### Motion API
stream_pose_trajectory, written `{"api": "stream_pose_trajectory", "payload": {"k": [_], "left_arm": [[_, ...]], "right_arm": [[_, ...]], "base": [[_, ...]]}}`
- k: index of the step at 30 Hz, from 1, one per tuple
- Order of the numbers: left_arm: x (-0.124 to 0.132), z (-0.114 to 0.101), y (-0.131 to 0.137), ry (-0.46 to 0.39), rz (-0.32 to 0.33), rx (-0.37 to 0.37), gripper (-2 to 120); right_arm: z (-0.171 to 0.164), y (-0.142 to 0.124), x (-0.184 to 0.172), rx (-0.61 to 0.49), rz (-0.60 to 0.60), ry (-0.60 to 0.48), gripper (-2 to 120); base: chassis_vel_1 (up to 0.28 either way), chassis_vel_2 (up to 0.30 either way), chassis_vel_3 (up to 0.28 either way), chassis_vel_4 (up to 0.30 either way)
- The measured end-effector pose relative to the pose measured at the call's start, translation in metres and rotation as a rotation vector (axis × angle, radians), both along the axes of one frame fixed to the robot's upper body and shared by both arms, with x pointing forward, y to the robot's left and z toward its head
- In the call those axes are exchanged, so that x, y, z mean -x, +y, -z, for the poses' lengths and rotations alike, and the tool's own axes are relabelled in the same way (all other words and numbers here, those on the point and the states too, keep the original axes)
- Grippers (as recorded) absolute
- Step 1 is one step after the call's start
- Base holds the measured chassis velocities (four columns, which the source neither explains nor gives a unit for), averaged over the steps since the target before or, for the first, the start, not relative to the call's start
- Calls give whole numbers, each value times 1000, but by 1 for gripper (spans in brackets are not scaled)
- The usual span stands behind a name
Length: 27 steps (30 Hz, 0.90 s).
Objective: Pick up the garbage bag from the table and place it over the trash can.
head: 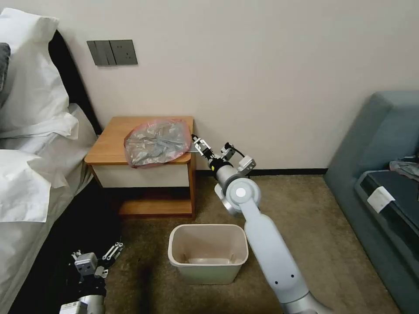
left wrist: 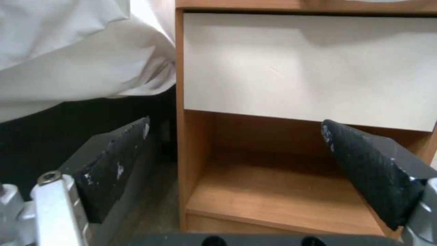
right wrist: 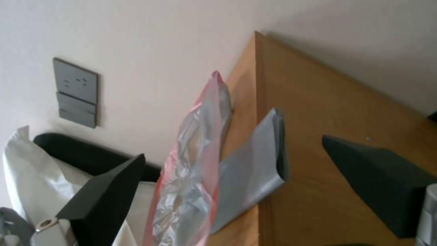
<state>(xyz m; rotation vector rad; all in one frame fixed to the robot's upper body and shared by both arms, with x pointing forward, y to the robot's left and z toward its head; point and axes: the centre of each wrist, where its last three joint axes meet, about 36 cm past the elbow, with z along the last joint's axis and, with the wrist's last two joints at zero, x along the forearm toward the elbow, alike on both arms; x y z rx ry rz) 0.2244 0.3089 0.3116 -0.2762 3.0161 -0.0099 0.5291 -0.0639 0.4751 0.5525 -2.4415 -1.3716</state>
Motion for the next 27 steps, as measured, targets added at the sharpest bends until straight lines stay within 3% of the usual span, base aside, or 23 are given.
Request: {"api": "stream_pose_trajectory", "payload": {"k": [9, 15, 17, 23, 27], "left_arm": [[2, 1, -2, -3, -15, -4, 100], [5, 4, -2, 2, -38, -6, 99], [5, 4, -2, 3, -39, -6, 100], [6, 4, -2, 3, -43, -8, 99], [6, 5, -2, 4, -44, -8, 100]], "right_arm": [[12, 4, -6, 2, 3, 4, 97], [18, 2, -8, 0, 4, -6, 73], [20, 3, -8, 0, 1, -6, 70], [31, 3, -9, 23, 4, -7, 43], [31, 3, -10, 26, 6, -15, 34]], "base": [[0, 0, 0, 0], [0, 0, 0, 0], [0, 0, 0, 0], [0, 0, 0, 0], [0, 0, 0, 0]]}}
